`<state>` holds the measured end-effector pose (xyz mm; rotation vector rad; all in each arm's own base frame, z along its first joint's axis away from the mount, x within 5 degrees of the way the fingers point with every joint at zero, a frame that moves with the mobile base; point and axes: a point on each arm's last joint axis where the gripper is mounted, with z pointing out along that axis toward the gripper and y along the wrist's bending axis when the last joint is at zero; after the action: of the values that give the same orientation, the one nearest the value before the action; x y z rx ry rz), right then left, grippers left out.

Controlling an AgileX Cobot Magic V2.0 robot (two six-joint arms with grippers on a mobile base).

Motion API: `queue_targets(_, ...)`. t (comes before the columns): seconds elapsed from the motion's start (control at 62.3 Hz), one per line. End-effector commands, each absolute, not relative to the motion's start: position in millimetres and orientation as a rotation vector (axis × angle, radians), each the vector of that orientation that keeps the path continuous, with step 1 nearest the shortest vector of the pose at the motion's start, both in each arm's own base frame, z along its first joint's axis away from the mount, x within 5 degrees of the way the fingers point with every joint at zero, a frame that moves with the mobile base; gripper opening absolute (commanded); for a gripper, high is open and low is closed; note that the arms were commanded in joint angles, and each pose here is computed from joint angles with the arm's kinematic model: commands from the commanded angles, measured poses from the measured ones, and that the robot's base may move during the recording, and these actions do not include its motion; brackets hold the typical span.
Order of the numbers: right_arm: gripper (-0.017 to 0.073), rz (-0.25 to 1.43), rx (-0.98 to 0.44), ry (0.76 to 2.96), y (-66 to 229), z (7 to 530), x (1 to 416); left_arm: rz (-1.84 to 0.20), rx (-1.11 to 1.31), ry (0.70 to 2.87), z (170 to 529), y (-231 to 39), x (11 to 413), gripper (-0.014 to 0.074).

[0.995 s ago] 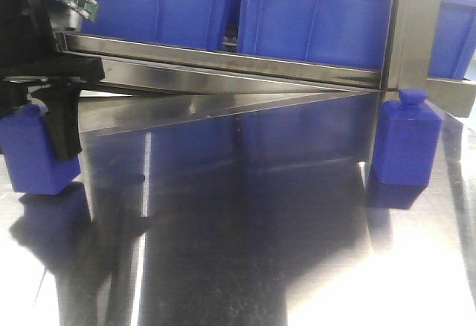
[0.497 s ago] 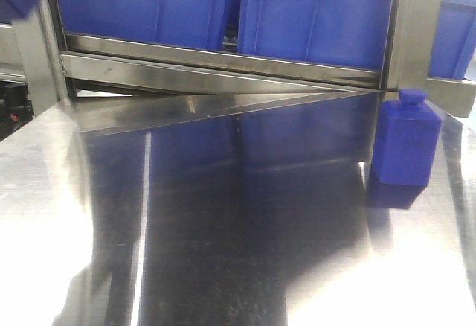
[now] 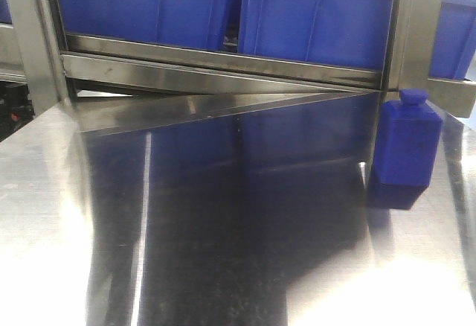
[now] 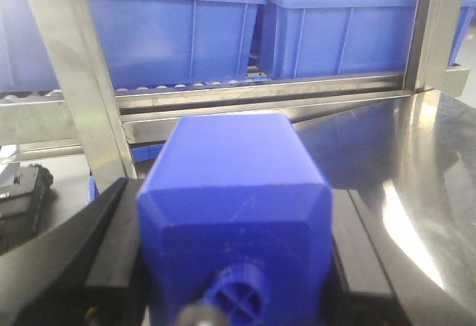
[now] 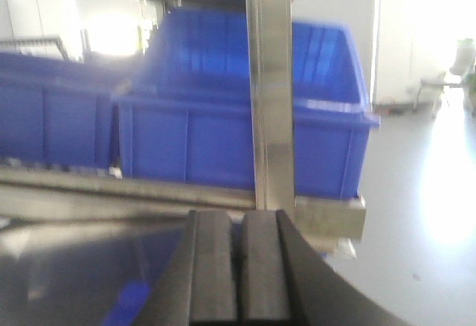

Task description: Pick and sort blue part to right shelf

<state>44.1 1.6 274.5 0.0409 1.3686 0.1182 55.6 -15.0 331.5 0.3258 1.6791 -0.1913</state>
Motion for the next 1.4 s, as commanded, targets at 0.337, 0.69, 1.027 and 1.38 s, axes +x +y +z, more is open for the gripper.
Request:
queue_targets(0.337, 0.056, 0.347, -0.174, 1.487, 33, 408, 96, -0.222, 0.317, 1.506, 344, -14, 48, 0.0323)
queue_targets(0.69, 0.056, 0.341, -0.278, 1.926, 74, 406, 170, -0.222, 0.317, 1.506, 344, -14, 48, 0.0323)
queue_targets(1.027, 0.056, 0.202, 0.008, 2.46, 94, 396, 251, -0.222, 0.317, 1.507, 344, -14, 48, 0.0323)
queue_targets(1.38, 0.056, 0.081, 0.051, 2.715, 116, 322, 306, -0.219, 0.317, 1.519, 343, -14, 48, 0.0323)
